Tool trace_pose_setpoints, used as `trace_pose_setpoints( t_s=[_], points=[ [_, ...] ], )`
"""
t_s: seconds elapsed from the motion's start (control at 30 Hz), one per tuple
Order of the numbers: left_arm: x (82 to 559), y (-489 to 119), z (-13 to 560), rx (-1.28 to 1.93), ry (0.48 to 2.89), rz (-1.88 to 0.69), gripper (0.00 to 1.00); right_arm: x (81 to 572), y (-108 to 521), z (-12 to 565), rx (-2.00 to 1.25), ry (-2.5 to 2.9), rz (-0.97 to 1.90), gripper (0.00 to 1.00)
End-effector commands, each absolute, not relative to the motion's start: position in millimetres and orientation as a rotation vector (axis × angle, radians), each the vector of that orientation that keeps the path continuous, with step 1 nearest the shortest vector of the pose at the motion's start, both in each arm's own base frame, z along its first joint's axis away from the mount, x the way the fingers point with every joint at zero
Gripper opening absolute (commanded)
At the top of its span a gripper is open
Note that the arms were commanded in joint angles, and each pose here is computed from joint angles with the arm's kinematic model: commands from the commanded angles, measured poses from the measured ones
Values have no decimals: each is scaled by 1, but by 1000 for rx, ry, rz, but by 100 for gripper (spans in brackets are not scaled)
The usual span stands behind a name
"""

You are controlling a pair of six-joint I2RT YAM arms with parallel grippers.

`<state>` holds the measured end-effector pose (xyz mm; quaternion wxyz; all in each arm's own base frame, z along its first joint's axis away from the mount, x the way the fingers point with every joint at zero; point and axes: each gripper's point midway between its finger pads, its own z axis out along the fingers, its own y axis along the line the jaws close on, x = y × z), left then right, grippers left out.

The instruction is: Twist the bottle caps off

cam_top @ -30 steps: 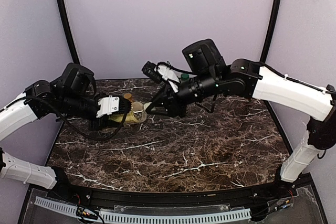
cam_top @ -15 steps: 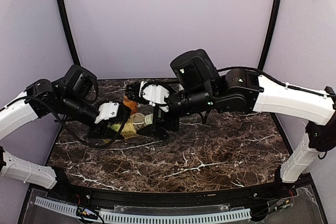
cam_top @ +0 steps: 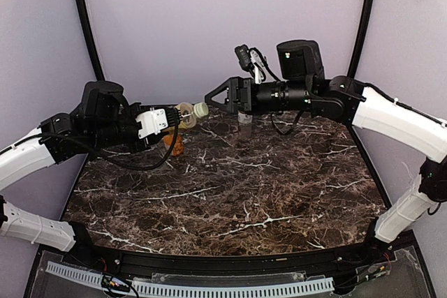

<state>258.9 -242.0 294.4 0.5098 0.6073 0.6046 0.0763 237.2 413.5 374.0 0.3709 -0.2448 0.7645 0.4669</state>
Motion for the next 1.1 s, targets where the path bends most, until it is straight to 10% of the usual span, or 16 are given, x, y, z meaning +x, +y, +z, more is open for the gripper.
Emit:
trace_pose_setpoints(
  t_s=[0.0,0.93,1.07],
  points=[
    [274,-233,313,1379,1398,326,33,231,436,380,-527,2012,1412,83],
    [274,-234,312,1409,1344,374,32,233,461,377,-648,1972,1484,0],
    [250,-246,299,1524,1359,196,31,209,463,378,-969,1823,1389,0]
  ],
)
